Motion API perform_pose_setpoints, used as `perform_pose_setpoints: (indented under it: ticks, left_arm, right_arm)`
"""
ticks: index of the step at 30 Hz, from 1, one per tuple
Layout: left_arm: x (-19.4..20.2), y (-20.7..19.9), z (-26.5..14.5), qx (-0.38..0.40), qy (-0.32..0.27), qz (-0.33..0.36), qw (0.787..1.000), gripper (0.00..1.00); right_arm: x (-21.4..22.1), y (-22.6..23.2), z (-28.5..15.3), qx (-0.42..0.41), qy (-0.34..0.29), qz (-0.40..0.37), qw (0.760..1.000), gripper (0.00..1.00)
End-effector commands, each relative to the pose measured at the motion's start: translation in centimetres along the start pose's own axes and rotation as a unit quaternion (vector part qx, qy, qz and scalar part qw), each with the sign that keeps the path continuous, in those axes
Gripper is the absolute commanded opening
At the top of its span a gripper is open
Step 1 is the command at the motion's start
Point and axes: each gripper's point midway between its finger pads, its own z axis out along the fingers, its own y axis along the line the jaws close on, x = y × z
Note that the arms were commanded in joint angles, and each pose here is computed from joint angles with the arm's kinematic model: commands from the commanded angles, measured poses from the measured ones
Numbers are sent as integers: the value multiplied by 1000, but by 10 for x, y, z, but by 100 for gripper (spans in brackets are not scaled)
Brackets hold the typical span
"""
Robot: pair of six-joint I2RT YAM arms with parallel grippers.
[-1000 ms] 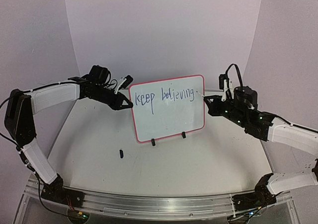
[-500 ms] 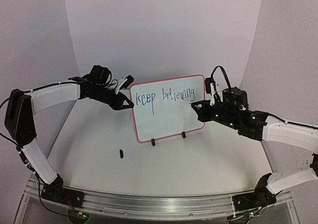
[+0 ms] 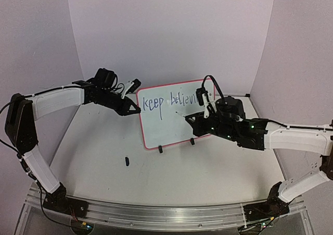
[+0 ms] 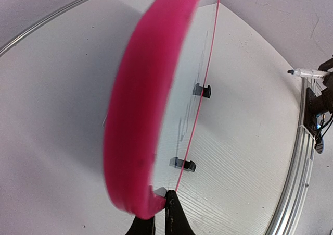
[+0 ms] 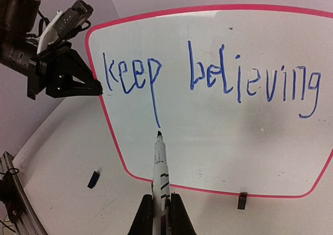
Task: Write a sentence on the whiteboard
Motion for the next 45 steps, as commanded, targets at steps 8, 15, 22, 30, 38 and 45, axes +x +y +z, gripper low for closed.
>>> perform_pose_setpoints:
  ticks: [8,15,22,30,38,45]
  left_arm:
    - [46,1,17,-16,82,-11,996,0]
    - [46,1,17,-19,82,-12,996,0]
    - [45,1,16,-20,81,-12,996,0]
    - [44,1,14,-24,80,-12,996,0]
    - [44,1,14,-24,80,-14,996,0]
    - [44,1,13,-26,78,-14,996,0]
  right_arm:
    - [-2,27,16,-14,-8,-4,1000,0]
    - [6,40,24,-19,-3,-14,1000,0]
    - [10,54,31,-30,-2,-20,999,0]
    - [12,71,40,-43,0,-32,999,0]
    - [13,80,45,-51,-2,-35,998,0]
    - [9,85,46,-58,-10,-34,998,0]
